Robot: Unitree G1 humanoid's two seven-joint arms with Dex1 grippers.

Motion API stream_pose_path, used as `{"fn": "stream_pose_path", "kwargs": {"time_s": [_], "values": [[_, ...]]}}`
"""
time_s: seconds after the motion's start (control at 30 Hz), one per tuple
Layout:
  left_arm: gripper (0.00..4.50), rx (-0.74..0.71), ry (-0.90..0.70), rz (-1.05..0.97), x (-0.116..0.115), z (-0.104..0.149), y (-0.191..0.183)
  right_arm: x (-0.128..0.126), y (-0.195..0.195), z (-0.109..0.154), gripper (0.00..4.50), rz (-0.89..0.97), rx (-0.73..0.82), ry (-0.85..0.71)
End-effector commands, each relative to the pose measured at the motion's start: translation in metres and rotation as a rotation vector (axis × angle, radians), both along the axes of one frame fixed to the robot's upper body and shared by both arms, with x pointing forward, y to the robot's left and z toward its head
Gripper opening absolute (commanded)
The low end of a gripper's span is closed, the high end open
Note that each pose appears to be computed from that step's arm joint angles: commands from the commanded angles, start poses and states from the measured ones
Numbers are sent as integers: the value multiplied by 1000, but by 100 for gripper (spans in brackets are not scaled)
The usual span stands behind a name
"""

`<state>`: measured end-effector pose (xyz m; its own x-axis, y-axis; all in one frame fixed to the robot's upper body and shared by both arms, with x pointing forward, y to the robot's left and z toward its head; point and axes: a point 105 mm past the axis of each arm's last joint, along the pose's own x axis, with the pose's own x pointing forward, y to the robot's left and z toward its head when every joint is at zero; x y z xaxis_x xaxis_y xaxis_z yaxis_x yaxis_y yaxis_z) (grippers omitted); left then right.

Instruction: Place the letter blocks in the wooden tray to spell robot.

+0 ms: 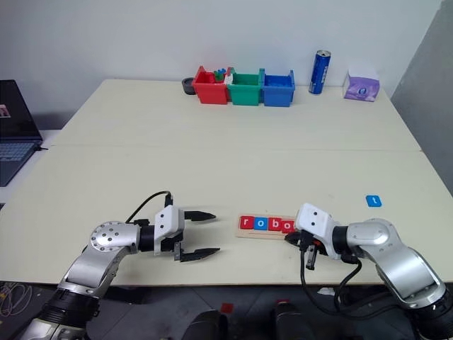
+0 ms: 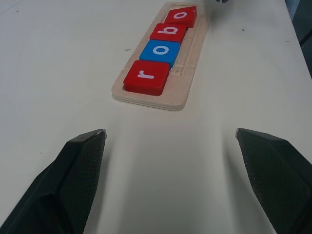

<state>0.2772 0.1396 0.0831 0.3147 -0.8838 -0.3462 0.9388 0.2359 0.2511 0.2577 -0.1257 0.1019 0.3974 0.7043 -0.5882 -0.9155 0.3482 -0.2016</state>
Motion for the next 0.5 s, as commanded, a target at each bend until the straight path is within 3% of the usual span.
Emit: {"fn": "stream_pose_path", "kwargs": {"time_s": [0.03, 0.5], "values": [[450, -8, -24, -20, 0, 5, -3, 9, 3, 4, 4, -13, -3, -40], [450, -3, -16, -7, -3, -6, 6, 24, 8, 4, 4, -53, 18, -58]]}}
